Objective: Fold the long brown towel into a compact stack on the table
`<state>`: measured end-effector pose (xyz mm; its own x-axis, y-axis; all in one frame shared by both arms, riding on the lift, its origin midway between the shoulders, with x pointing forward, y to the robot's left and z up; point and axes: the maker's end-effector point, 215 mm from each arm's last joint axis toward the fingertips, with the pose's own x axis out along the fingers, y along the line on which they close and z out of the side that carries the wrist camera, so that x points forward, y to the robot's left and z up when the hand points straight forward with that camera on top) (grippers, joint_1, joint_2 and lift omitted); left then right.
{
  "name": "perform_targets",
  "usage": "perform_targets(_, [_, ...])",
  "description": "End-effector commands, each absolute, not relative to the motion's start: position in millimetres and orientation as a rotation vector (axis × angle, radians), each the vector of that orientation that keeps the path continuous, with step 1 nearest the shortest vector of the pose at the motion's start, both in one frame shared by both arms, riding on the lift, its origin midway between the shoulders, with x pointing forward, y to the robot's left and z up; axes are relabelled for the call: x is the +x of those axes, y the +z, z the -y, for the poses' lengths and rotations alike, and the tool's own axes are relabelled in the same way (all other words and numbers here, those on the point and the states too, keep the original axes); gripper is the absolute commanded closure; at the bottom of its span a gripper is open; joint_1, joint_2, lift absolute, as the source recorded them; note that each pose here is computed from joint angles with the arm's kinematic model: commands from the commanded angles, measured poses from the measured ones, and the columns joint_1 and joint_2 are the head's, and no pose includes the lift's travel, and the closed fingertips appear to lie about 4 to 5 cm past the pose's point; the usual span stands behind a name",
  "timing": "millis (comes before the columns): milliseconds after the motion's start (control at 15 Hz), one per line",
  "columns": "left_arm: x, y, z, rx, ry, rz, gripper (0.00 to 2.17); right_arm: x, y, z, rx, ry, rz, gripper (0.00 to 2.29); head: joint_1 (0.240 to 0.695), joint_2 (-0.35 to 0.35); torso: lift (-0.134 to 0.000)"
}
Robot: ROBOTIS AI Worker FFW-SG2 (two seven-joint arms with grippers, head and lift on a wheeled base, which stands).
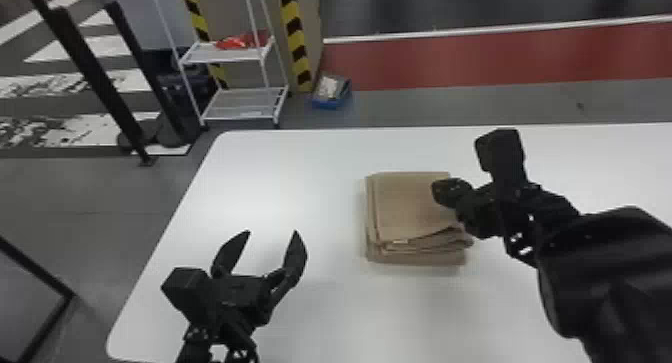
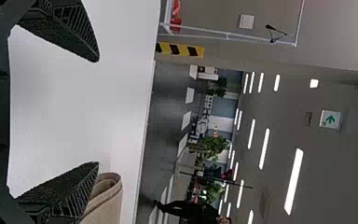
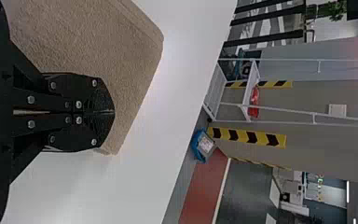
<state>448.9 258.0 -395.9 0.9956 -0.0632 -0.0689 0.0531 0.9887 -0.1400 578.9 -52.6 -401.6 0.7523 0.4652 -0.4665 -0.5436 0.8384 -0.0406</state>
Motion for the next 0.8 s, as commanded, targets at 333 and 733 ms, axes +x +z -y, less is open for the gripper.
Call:
perform_targets(333, [449.3,-396.9,-258.3,-0.141,-0.058,-0.073,0.08,499.0,-456.4,35.5,-0.168,0.598,-0.590,1.95,0.695,0.253,-0.123])
perform_targets(733, [448.9,-394.0,-255.2,-0.143,-0.065,-0.068,0.08,508.8,-394.3,33.0,-0.130,0.597,-0.386,1.94,0.695,0.257,-0.123])
